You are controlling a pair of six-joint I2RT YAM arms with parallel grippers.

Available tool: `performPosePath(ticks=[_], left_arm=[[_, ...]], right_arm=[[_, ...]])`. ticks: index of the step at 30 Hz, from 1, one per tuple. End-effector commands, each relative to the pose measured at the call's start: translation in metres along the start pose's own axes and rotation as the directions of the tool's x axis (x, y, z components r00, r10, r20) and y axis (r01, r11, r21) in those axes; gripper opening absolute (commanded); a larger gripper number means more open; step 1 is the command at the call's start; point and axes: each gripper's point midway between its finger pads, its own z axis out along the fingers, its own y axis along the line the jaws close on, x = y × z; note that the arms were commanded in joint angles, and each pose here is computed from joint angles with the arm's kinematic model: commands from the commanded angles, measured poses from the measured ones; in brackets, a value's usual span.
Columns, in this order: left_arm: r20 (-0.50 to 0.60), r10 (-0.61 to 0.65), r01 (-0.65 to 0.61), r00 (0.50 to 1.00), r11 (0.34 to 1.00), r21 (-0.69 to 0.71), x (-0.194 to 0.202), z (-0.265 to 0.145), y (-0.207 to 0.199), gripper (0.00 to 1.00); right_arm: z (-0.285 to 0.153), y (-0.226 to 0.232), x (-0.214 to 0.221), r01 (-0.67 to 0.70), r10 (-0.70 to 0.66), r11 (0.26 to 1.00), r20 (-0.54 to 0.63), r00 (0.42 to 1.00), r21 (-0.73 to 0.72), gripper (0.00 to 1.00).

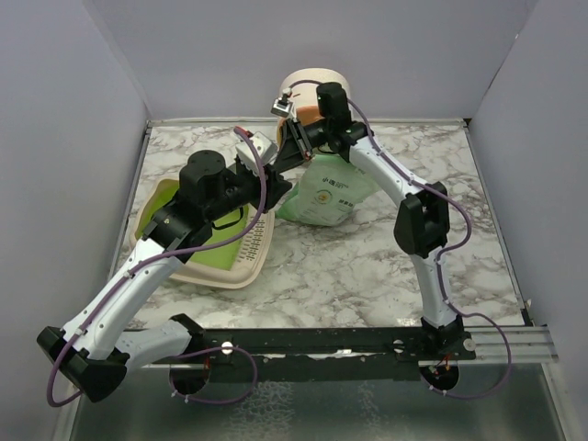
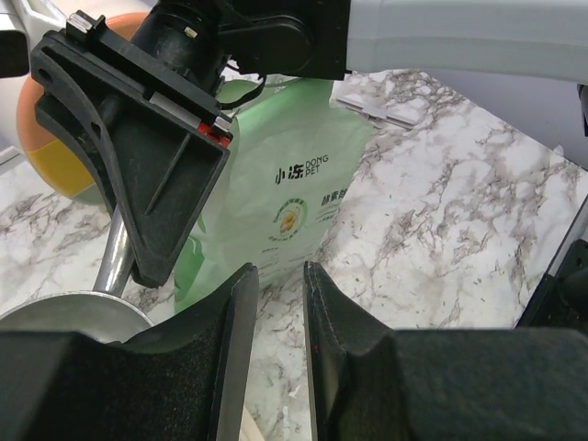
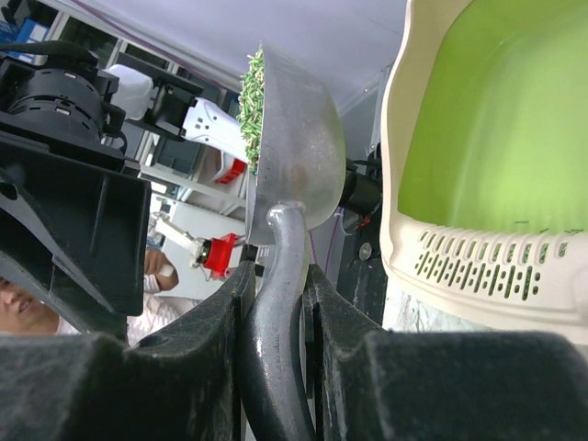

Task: Fill the litter box with clean litter
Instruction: Pour the cat litter into the litter box.

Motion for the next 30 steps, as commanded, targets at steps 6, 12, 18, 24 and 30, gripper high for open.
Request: performPosePath(ticks=[6, 12, 18, 24, 30], left_arm=[[0.05, 0.022, -0.022, 0.999, 1.0, -0.008, -0.013, -0.005, 0.0, 0.29], [0.069, 0.024, -0.023, 0.997, 1.0, -0.015, -0.019, -0.007, 0.0, 0.29], [0.075, 0.024, -0.023, 0.997, 1.0, -0.016, -0.02, -0.01, -0.001, 0.29], [0.078, 0.023, -0.021, 0.997, 1.0, -0.016, -0.019, -0.012, -0.002, 0.29], [0.079, 0.019, -0.018, 0.997, 1.0, -0.019, -0.017, -0.015, -0.002, 0.29]], right_arm=[[0.01, 0.009, -0.014, 0.123, -0.123, 0.992, 0.014, 0.992, 0.022, 0.01], [0.018, -0.002, -0.017, 0.166, -0.171, 0.98, 0.032, 0.985, 0.111, 0.01], [0.033, -0.005, -0.012, 0.2, -0.205, 0.966, 0.012, 0.979, 0.166, 0.01], [0.043, -0.012, -0.007, 0.229, -0.233, 0.948, -0.009, 0.972, 0.223, 0.01], [0.043, -0.018, -0.006, 0.253, -0.257, 0.926, -0.02, 0.966, 0.279, 0.01]])
